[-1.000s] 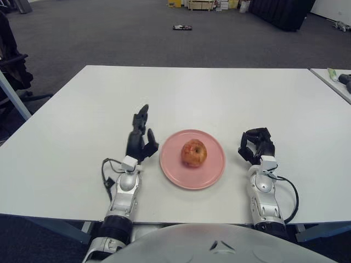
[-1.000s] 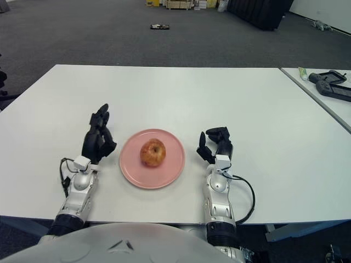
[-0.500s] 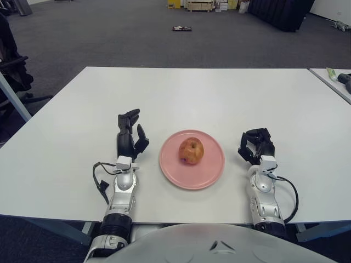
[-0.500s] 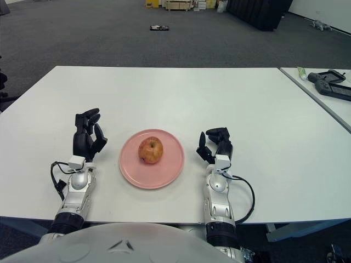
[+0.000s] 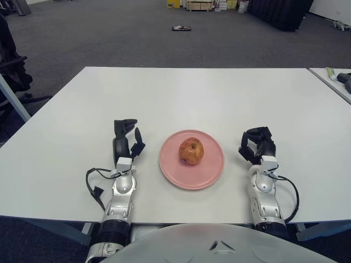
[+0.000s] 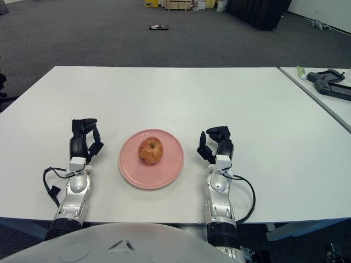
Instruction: Put the apple into the plate.
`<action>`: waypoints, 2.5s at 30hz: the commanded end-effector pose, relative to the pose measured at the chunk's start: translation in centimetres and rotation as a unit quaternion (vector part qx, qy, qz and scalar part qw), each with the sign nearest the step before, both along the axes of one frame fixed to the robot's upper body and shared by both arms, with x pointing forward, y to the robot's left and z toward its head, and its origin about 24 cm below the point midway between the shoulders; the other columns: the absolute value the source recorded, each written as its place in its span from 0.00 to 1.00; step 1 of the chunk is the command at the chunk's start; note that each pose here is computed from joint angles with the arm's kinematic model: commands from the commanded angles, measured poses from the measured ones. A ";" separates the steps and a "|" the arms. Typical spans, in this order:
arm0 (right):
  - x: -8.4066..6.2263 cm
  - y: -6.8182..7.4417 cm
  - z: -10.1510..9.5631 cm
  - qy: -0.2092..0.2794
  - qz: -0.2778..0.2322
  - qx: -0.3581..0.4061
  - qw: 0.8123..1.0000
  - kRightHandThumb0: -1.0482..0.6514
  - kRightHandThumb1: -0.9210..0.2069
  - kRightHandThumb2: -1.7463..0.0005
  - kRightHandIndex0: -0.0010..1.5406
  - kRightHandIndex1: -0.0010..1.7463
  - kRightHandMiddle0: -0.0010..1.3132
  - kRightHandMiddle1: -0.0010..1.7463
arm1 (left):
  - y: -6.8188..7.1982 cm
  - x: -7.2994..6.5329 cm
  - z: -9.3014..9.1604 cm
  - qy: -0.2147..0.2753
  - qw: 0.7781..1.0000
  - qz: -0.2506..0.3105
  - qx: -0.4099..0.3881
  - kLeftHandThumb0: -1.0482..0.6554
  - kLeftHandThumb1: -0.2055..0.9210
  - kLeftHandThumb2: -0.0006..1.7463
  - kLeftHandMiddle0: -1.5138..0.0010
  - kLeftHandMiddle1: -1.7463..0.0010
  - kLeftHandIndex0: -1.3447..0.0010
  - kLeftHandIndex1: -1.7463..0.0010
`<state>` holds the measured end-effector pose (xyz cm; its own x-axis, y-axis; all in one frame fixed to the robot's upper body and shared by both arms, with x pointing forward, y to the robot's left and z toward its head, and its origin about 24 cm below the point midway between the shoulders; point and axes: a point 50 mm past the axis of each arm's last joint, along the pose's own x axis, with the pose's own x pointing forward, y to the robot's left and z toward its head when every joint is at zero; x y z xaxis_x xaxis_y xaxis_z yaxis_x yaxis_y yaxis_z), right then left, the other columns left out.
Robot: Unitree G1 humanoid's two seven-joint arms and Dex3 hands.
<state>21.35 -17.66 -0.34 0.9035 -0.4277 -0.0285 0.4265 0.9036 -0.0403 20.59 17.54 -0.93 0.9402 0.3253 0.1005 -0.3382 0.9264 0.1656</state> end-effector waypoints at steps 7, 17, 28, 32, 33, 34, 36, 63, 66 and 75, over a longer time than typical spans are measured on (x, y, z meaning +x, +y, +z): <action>0.3 0.0 0.4 -0.012 0.001 0.007 1.000 0.38 0.27 0.46 0.42 0.76 0.29 1.00 | 0.6 -2.3 -2.3 0.070 0.998 0.010 0.002 0.40 0.86 0.43 0.62 0.15 0.79 0.00; 0.4 0.0 0.5 -0.016 0.003 0.002 1.000 0.39 0.26 0.47 0.41 0.75 0.29 1.00 | 0.6 -2.3 -2.4 0.073 0.997 -0.002 -0.014 0.40 0.83 0.45 0.62 0.10 0.77 0.00; 0.5 0.0 0.5 -0.014 0.005 -0.001 1.000 0.39 0.26 0.47 0.41 0.75 0.28 1.00 | 0.3 -2.1 -2.6 0.071 0.997 -0.023 -0.031 0.39 0.82 0.46 0.60 0.05 0.77 0.00; 0.5 -0.1 0.5 -0.015 0.004 -0.001 1.000 0.39 0.26 0.47 0.41 0.75 0.28 1.00 | 0.1 -2.0 -2.5 0.066 0.996 -0.034 -0.043 0.39 0.81 0.47 0.59 0.04 0.76 0.00; 0.5 0.0 0.5 -0.015 0.004 -0.001 1.000 0.39 0.25 0.47 0.41 0.75 0.28 1.00 | 0.1 -2.0 -2.5 0.066 0.996 -0.035 -0.045 0.39 0.80 0.48 0.59 0.04 0.75 0.00; 0.5 0.0 0.5 -0.015 0.004 -0.002 1.000 0.39 0.25 0.47 0.41 0.75 0.28 1.00 | 0.1 -2.0 -2.4 0.066 0.996 -0.036 -0.047 0.39 0.80 0.48 0.59 0.04 0.75 0.00; 0.5 0.0 0.6 -0.015 0.003 -0.003 1.000 0.39 0.25 0.47 0.41 0.75 0.28 1.00 | 0.0 -2.0 -2.4 0.067 0.996 -0.037 -0.049 0.39 0.79 0.49 0.59 0.04 0.75 0.00; 0.3 -0.2 0.6 -0.020 0.007 0.001 1.000 0.39 0.25 0.48 0.42 0.74 0.28 1.00 | -0.2 -2.2 -2.2 0.095 0.994 -0.048 -0.038 0.39 0.77 0.50 0.57 0.06 0.74 0.00; 0.3 -0.3 0.6 -0.020 0.007 0.001 1.000 0.39 0.26 0.47 0.42 0.74 0.28 1.00 | -0.2 -2.2 -2.1 0.096 0.993 -0.050 -0.037 0.39 0.76 0.51 0.58 0.05 0.73 0.00; 0.2 -0.2 0.6 -0.013 0.009 0.000 1.000 0.38 0.28 0.45 0.43 0.76 0.29 1.00 | -0.2 -2.4 -2.1 0.091 0.993 -0.056 -0.056 0.38 0.74 0.53 0.62 0.01 0.72 0.00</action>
